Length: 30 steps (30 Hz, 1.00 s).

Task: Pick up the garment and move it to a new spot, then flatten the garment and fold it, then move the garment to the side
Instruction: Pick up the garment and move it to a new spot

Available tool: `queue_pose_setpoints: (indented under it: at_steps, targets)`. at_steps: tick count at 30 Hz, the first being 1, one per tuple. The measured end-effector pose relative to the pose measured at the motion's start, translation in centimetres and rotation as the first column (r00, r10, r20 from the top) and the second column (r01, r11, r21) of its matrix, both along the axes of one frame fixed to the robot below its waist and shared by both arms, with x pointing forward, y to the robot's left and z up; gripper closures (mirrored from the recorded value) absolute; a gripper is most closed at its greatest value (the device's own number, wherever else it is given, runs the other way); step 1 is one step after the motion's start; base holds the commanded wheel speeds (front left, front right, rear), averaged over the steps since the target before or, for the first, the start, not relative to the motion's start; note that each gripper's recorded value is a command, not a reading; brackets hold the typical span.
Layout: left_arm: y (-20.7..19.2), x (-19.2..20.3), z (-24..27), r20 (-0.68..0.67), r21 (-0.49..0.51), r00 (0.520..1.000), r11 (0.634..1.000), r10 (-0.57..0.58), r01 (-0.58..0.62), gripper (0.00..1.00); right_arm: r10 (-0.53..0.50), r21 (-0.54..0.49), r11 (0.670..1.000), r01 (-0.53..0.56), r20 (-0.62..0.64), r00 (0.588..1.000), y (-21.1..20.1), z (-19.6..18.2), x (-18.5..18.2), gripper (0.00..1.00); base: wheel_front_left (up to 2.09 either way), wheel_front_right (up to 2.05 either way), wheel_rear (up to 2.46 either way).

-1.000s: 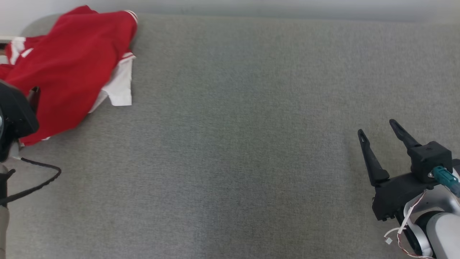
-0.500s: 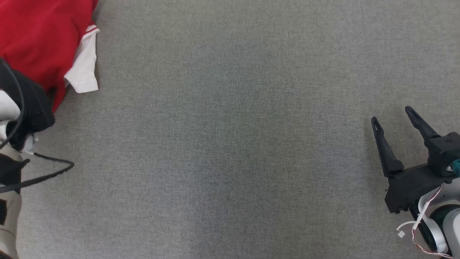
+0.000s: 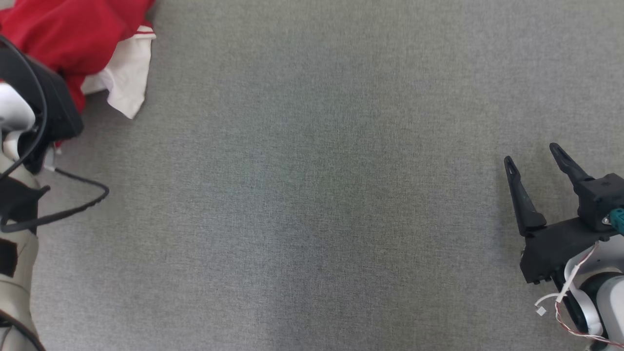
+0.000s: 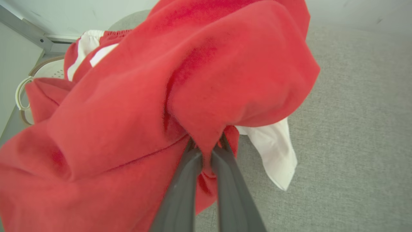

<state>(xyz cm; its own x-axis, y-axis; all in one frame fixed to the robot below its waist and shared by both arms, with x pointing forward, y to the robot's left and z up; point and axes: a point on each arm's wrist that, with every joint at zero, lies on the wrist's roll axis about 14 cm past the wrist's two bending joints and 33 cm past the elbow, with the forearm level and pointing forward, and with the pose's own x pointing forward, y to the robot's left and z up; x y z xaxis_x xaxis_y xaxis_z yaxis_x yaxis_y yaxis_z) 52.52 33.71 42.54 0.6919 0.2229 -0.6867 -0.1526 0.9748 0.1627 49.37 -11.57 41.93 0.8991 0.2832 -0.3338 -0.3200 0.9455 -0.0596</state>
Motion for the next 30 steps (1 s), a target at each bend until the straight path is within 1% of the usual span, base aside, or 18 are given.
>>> queue_pose_setpoints:
  at_steps: [3,5,7,11,14,17,20,24,28,30]
  targets:
    - [-0.5,1.0,2.1,0.077,0.006,0.997,1.0,-0.018,0.018,1.0,-0.009,0.016,1.0,0.009,0.004,1.0,0.2,0.3,0.0,0.0,0.0,0.0,0.0]
    - [-1.5,1.9,3.7,0.144,-0.024,0.989,0.999,-0.022,0.026,1.0,-0.014,0.033,0.999,0.014,0.014,1.0,0.5,0.8,0.1,0.0,0.0,0.0,0.0]
    - [-2.5,2.7,5.5,0.2,-0.006,0.978,0.998,-0.06,0.062,1.0,-0.018,0.052,0.998,0.017,0.022,1.0,0.8,1.3,0.1,0.0,0.0,0.0,0.0]
    - [-4.7,3.8,8.6,0.306,-0.015,0.947,0.994,-0.101,0.111,1.0,-0.035,0.091,0.995,0.032,0.027,0.999,1.1,2.2,-0.5,0.0,0.0,0.0,0.0]
    - [-7.9,4.7,11.2,0.396,-0.023,0.904,0.983,-0.16,0.184,1.0,-0.047,0.112,0.993,0.044,0.032,0.998,1.2,2.7,-1.1,0.0,0.0,0.0,0.0]
    - [-11.4,5.4,13.5,0.473,-0.023,0.852,0.963,-0.225,0.267,1.0,-0.067,0.131,0.99,0.061,0.043,0.997,1.0,3.3,-1.7,0.0,0.0,0.0,0.0]
    - [-15.4,5.7,15.0,0.528,-0.034,0.799,0.933,-0.288,0.358,1.0,-0.094,0.143,0.986,0.087,0.044,0.995,0.4,3.5,-2.4,0.0,0.0,0.0,0.0]
    - [-20.7,4.9,15.2,0.565,-0.073,0.746,0.88,-0.352,0.47,1.0,-0.138,0.148,0.981,0.128,0.056,0.989,-0.9,4.0,-3.1,0.0,0.0,0.0,0.0]
    - [-25.3,3.4,14.3,0.578,-0.103,0.701,0.815,-0.417,0.57,1.0,-0.188,0.157,0.972,0.176,0.069,0.98,-2.5,4.5,-3.9,0.0,0.0,0.0,0.0]
    - [-27.5,2.3,13.5,0.58,-0.125,0.681,0.777,-0.447,0.617,1.0,-0.215,0.16,0.967,0.2,0.078,0.974,-3.5,4.8,-4.3,0.0,0.0,0.0,0.0]
